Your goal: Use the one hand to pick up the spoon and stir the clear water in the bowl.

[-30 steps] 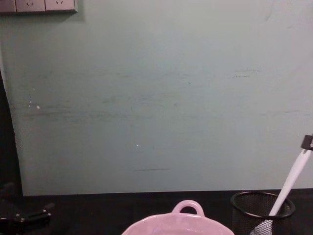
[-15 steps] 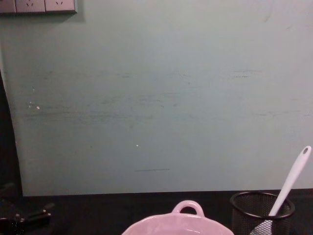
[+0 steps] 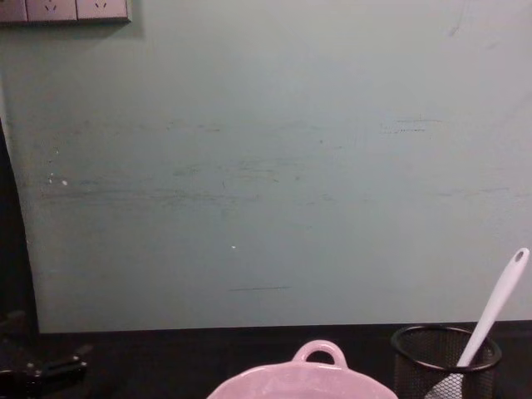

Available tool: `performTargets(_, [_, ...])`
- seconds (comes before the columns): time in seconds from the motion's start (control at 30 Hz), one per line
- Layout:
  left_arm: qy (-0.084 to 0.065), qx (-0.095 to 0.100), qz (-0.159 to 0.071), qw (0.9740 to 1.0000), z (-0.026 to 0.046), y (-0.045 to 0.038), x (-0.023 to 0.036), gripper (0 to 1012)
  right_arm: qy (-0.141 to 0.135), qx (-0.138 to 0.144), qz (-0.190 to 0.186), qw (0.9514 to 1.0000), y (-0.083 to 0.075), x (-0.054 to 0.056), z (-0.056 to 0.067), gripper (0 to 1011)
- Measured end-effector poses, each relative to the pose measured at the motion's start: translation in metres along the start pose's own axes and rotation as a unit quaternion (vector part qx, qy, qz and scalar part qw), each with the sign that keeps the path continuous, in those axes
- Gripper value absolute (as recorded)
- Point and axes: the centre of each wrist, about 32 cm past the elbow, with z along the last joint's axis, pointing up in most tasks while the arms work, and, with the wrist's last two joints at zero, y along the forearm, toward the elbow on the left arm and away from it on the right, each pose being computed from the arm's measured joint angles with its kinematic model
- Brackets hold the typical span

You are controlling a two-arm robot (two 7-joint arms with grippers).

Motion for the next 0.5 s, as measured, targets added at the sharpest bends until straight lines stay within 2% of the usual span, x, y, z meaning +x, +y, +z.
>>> performTargets(0.2, [0.0,0.0,0.0,1.0,0.0,0.0,0.0,1011,-0.024,0.009,-0.018,0.9995,0.004,-0.002,-0.014,1002])
performTargets(0.5, [0.0,0.0,0.0,1.0,0.0,0.0,0.0,1011,-0.031,0.01,-0.025,0.9992,0.01,-0.006,-0.024,1003])
